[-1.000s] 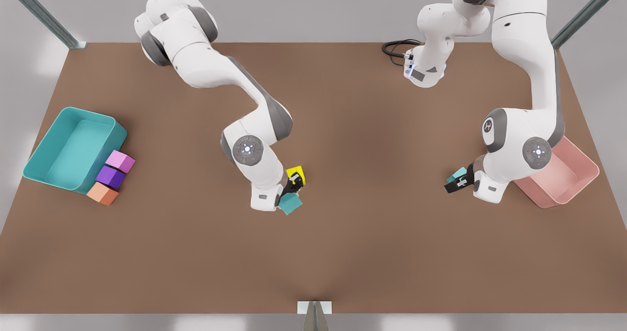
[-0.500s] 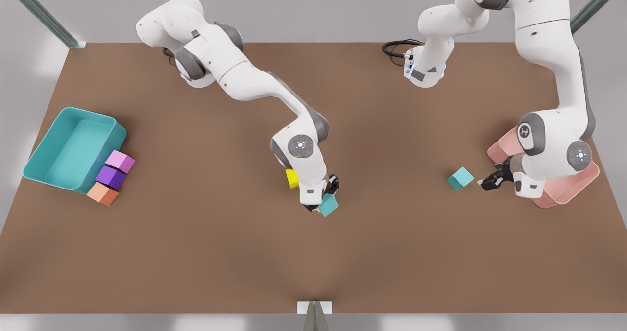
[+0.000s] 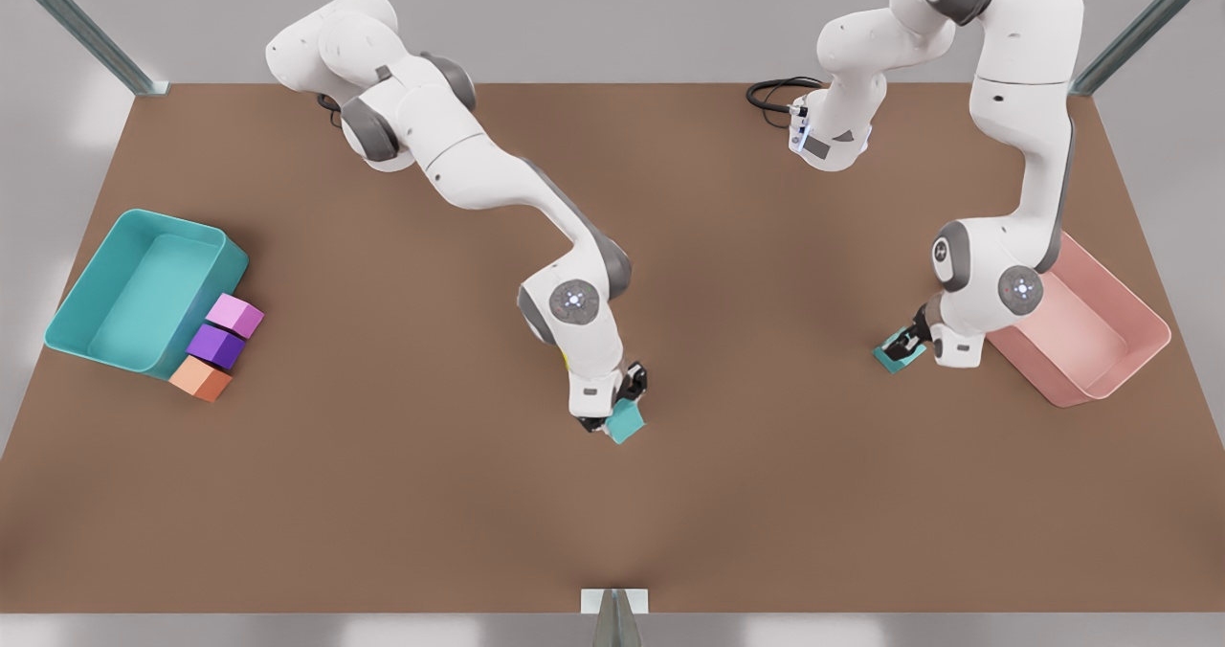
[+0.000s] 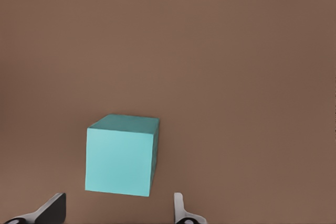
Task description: Stack the two blue cubes on top of each other
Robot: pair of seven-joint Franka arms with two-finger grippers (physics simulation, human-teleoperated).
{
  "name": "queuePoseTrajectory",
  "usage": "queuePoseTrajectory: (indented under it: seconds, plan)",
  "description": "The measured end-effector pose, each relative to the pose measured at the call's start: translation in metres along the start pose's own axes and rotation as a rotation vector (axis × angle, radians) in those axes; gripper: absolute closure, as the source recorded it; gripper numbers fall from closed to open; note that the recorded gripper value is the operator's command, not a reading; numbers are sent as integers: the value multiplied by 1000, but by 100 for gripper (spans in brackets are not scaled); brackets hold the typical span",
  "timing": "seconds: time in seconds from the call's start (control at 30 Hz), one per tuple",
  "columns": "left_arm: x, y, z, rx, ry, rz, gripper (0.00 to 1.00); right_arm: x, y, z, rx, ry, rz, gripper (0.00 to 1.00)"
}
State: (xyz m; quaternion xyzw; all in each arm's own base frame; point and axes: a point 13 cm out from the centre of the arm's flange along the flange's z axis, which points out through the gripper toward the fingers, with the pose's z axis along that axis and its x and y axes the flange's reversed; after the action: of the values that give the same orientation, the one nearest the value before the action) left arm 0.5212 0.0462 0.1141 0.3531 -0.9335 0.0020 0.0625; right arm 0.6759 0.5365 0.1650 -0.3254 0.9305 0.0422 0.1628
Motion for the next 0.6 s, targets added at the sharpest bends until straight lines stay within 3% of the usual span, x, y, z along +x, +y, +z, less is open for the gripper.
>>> queuePoseTrajectory:
  seconds: [0.17, 0.6]
  plan:
    - [-16, 6, 5, 9, -54, -6, 0, 9, 52, 5, -20, 27, -58, 74]
    - [-18, 6, 28, 13, -69, -19, 0, 29, 50, 72, 2, -1, -74, 68]
